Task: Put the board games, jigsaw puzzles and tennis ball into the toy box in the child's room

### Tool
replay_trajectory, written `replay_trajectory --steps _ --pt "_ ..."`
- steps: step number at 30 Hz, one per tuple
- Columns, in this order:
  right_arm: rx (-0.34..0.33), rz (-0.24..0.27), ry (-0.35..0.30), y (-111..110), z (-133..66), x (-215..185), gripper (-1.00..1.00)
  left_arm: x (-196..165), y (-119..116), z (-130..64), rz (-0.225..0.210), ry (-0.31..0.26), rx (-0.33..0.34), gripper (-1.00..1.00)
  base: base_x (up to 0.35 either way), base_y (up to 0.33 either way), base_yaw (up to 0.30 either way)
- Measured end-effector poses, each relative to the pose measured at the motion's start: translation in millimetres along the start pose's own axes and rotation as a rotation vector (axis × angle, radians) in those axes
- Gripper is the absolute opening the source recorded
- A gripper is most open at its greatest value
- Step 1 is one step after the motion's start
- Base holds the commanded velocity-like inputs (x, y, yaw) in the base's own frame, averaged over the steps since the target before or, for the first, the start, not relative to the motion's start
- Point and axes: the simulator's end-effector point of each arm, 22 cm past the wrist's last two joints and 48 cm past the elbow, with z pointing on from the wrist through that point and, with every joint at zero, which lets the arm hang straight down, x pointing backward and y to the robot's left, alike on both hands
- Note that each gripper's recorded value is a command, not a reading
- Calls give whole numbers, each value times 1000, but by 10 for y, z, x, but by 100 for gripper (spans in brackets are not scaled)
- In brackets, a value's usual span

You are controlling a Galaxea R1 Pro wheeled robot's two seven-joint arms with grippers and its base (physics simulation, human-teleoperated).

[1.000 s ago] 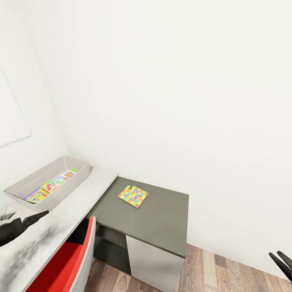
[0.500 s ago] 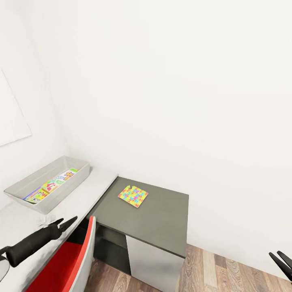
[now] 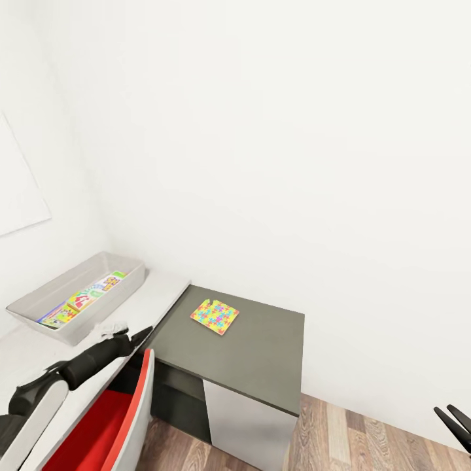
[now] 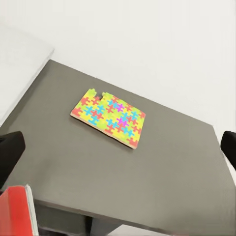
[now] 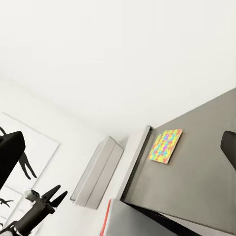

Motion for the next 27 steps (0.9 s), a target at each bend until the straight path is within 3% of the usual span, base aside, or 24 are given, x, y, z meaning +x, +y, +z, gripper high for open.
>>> replay_trajectory --steps 7,8,11,19,27 --pt "-2 -1 0 5 -1 -1 100 -43 -119 107 -20 28 18 100 0 0 0" --pt "-1 0 4 3 0 -1 100 14 -131 116 -32 62 20 100 0 0 0" --pt "0 1 5 2 -2 -5 100 42 -140 127 -39 90 20 100 0 0 0" --pt "-1 4 2 6 -2 -2 100 -44 -157 165 -39 95 21 100 0 0 -14" --pt "-9 2 -1 30 -6 -20 100 -73 -182 160 -39 101 24 100 0 0 -153"
